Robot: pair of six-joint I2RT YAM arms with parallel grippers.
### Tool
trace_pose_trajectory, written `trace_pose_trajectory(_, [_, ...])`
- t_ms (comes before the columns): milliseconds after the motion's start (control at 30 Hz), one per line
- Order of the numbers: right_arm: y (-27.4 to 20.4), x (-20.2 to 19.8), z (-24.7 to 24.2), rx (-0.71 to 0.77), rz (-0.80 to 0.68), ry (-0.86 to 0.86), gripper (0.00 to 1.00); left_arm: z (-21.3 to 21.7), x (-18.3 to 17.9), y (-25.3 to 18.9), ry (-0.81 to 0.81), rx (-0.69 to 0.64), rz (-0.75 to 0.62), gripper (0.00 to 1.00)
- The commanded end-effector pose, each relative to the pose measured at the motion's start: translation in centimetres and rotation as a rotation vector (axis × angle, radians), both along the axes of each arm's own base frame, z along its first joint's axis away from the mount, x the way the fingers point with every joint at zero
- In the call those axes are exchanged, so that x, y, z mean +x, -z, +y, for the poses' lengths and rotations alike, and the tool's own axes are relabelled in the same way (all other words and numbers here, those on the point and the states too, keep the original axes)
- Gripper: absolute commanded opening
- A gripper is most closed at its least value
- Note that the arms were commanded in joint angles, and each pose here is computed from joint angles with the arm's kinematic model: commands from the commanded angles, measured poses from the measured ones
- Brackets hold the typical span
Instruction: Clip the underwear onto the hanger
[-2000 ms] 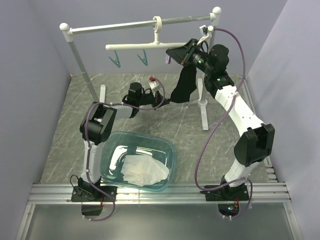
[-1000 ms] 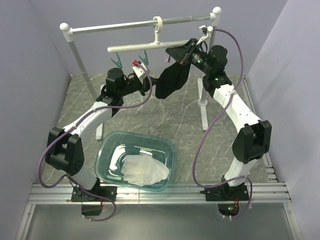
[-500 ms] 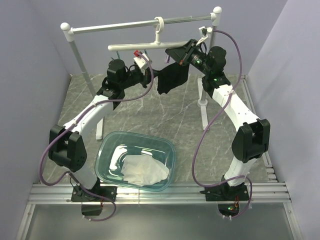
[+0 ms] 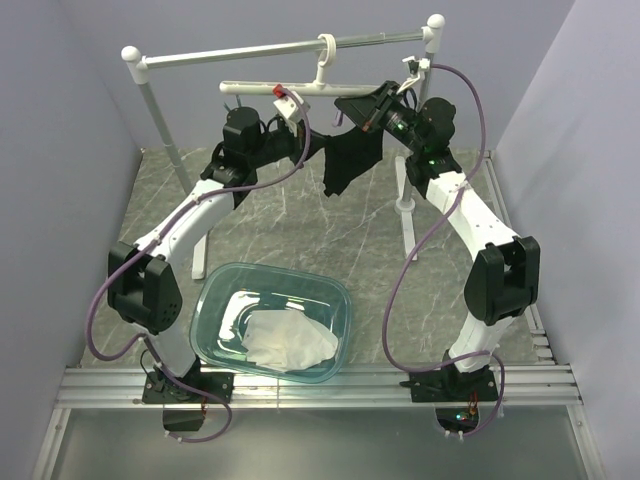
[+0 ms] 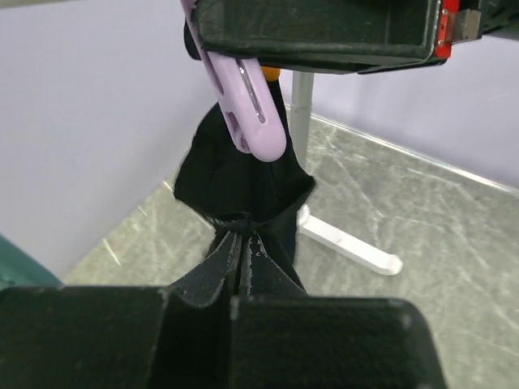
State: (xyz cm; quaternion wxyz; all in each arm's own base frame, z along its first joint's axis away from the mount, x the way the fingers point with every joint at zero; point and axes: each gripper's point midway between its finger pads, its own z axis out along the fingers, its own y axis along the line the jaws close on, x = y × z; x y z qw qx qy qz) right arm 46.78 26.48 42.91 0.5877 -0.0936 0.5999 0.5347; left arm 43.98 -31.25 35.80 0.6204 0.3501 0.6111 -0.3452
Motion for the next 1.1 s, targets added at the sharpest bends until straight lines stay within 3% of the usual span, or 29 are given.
trace_pose_trajectory(0, [-2.7,-1.8,-0.2,0.031,-0.095,-0.042,0.00,-0.1,0.0,-2.8,-0.015,-0.065,0.028,0.00])
trace_pose_trajectory(533, [-1.3,-0.9,-0.2,0.025,-0.090,-0.009,0.00,0.6,-1.2,-5.0,-0.099,-0.218,0.185,0.00])
trace_pose_trajectory(1067, [-1.3,1.1,-0.3,0.031,-0.063,0.091,0.00,-0.4,-5.1,-0.2,-0.236,-0.137,0.271,0.00])
